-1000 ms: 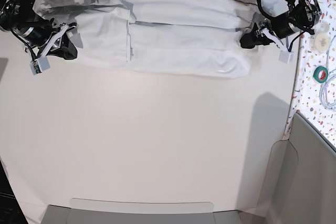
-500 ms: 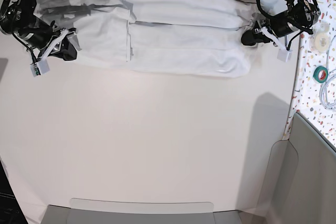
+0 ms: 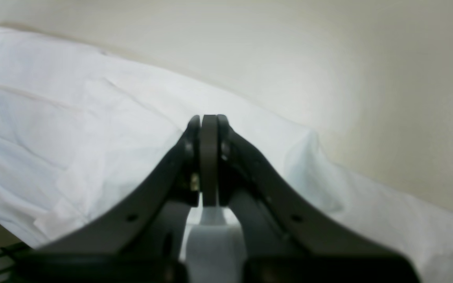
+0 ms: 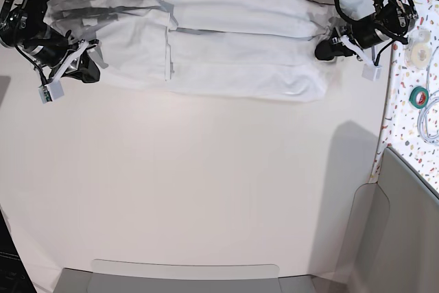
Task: Layout the t-shirt on the table in an organized manner, then fold the t-shirt properly
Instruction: 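Grasp the strip end with the left gripper and fold it toward the right gripper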
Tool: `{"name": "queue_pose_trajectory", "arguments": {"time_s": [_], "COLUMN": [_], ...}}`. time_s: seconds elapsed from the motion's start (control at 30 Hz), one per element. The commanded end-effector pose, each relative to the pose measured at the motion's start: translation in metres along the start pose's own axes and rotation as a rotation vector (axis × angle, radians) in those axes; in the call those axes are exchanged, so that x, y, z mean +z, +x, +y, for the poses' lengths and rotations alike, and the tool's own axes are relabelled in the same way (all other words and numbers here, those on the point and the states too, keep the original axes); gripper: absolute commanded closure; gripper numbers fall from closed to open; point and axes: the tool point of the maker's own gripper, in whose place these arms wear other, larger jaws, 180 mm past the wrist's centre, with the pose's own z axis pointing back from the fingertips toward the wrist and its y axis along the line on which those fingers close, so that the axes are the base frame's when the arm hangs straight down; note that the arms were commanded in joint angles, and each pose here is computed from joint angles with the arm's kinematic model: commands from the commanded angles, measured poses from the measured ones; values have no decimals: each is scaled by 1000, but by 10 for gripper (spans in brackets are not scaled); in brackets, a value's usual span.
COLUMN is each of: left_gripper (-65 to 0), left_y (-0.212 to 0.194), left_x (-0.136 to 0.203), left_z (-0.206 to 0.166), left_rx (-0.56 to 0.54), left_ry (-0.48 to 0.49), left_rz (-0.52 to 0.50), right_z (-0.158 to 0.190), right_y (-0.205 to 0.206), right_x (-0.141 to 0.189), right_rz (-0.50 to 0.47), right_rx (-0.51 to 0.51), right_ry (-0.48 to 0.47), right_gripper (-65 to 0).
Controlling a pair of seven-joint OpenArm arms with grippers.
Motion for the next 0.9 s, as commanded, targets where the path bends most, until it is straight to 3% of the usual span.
{"name": "queue_pose_trajectory", "arguments": {"time_s": [0.0,0.1,0.3,0.47,0.63,0.87], "left_gripper": [0,0,0,0,0,0], "left_y": [-2,4,39,44,12,-34], "left_x": [1,6,25,24,6,-25], "left_z": [5,1,-42,-86,-125,-182], "left_rx": [-14,-39,-246,-383,-478,-546], "left_ry": [33,37,40,-8,-104,-293], "left_rz": [25,9,-83,-104,-13,100], "right_z": [3,4,4,-4,-34,-98], "right_y": [12,12,18,25,28,12], "right_x": [3,3,2,7,28,75], "right_rz": [-48,-54,-70,-87,-120,-90], "right_rx": [16,8,12,17,-17,-60], "right_ry": [6,7,7,-18,-123,-414], "right_gripper": [0,0,0,0,0,0]}}
